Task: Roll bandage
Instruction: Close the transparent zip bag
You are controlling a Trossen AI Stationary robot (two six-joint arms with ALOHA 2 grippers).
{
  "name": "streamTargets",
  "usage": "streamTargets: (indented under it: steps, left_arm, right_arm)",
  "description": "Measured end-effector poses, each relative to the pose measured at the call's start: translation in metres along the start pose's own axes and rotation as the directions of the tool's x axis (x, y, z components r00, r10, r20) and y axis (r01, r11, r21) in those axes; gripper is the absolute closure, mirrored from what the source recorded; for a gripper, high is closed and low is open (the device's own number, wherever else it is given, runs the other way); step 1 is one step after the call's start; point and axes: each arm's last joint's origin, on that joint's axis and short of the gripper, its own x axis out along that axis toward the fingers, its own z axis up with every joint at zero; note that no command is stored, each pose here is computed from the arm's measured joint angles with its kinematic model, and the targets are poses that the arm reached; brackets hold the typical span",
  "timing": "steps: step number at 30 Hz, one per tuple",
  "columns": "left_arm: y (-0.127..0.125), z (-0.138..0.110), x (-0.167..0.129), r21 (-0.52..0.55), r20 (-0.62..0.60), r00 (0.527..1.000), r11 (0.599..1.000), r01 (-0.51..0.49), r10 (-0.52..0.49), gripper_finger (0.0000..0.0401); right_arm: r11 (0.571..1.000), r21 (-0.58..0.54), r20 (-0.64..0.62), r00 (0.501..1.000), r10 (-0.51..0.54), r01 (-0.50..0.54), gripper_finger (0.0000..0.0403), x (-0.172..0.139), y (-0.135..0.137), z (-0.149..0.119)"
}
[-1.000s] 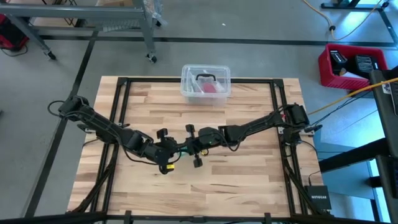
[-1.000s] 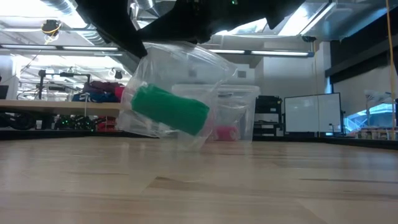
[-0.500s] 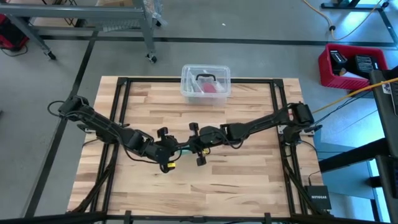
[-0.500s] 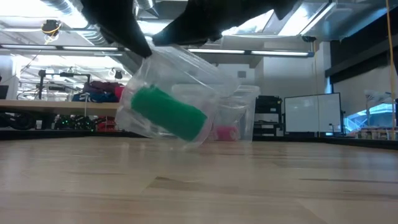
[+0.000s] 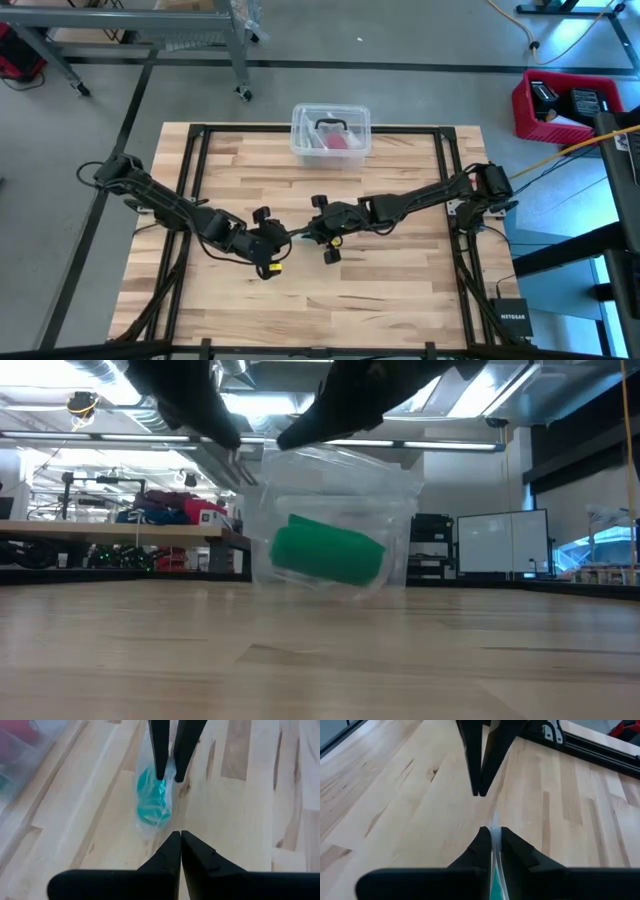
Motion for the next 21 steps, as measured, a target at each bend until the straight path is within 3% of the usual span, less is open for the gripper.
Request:
streamTargets:
  steps: [11, 21]
  left_arm:
    - [0.002, 0.009, 0.013, -0.003, 0.065, 0.998, 1.0, -0.021, 0.021, 0.0314]
    - [0.006, 0.017, 0.016, 0.007, 0.105, 0.994, 1.0, -0.006, 0.005, 0.0302]
  right_arm:
    - [1.0, 0.005, 0.002, 1.0, 0.004, -0.004, 0.0371, 0.0, 0.0, 0.0]
    - [1.0, 0.006, 0.005, 1.0, 0.004, -0.004, 0.0371, 0.0, 0.0, 0.0]
